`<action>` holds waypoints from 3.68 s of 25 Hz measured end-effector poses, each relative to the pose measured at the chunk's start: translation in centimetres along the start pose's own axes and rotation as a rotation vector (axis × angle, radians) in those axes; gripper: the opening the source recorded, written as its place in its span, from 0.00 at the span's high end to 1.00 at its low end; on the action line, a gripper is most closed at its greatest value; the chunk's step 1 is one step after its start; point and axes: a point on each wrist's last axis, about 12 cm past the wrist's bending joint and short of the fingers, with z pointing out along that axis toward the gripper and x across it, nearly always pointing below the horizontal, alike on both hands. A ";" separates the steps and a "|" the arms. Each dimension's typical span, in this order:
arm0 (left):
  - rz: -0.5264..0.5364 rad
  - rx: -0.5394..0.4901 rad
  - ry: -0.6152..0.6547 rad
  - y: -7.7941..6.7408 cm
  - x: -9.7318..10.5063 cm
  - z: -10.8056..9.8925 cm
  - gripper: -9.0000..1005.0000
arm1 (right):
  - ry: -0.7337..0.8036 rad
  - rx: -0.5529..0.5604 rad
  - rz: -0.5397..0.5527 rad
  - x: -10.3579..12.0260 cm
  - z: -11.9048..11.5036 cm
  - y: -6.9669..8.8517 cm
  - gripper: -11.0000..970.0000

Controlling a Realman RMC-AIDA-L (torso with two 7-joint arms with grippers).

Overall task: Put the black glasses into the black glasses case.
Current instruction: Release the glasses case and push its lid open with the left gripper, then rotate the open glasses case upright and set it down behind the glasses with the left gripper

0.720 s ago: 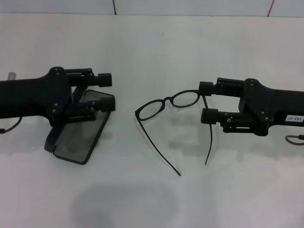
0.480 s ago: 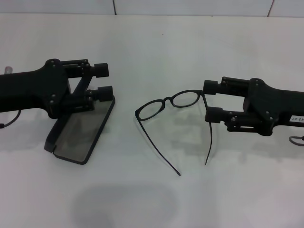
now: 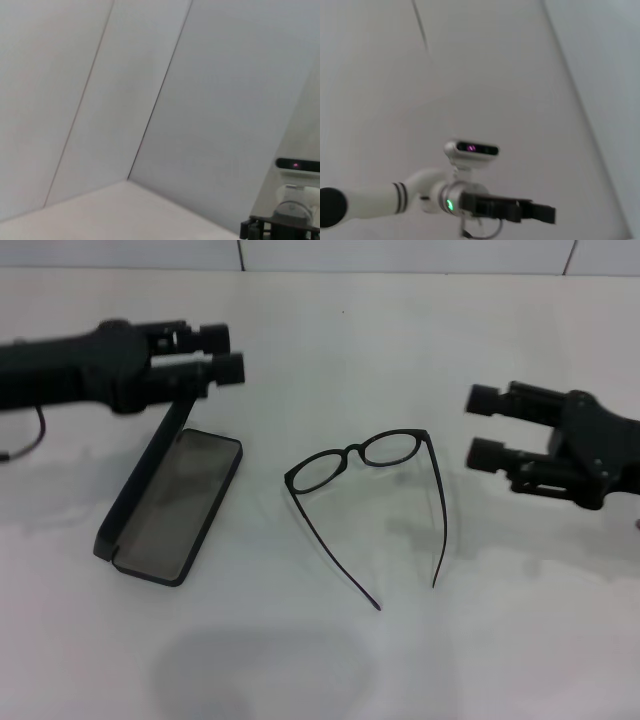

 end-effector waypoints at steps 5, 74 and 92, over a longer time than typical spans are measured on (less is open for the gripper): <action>0.010 -0.198 0.167 -1.7 -4.7 0.9 0.42 | -0.037 0.085 -0.015 0.1 -2.1 0.2 0.27; 0.224 -0.786 0.873 -1.7 -5.9 11.4 0.79 | -0.118 0.249 -0.023 2.1 -5.5 2.0 0.27; 0.925 -0.453 0.937 -2.0 -5.6 18.8 0.79 | -0.128 0.254 -0.009 2.6 -5.9 2.6 0.27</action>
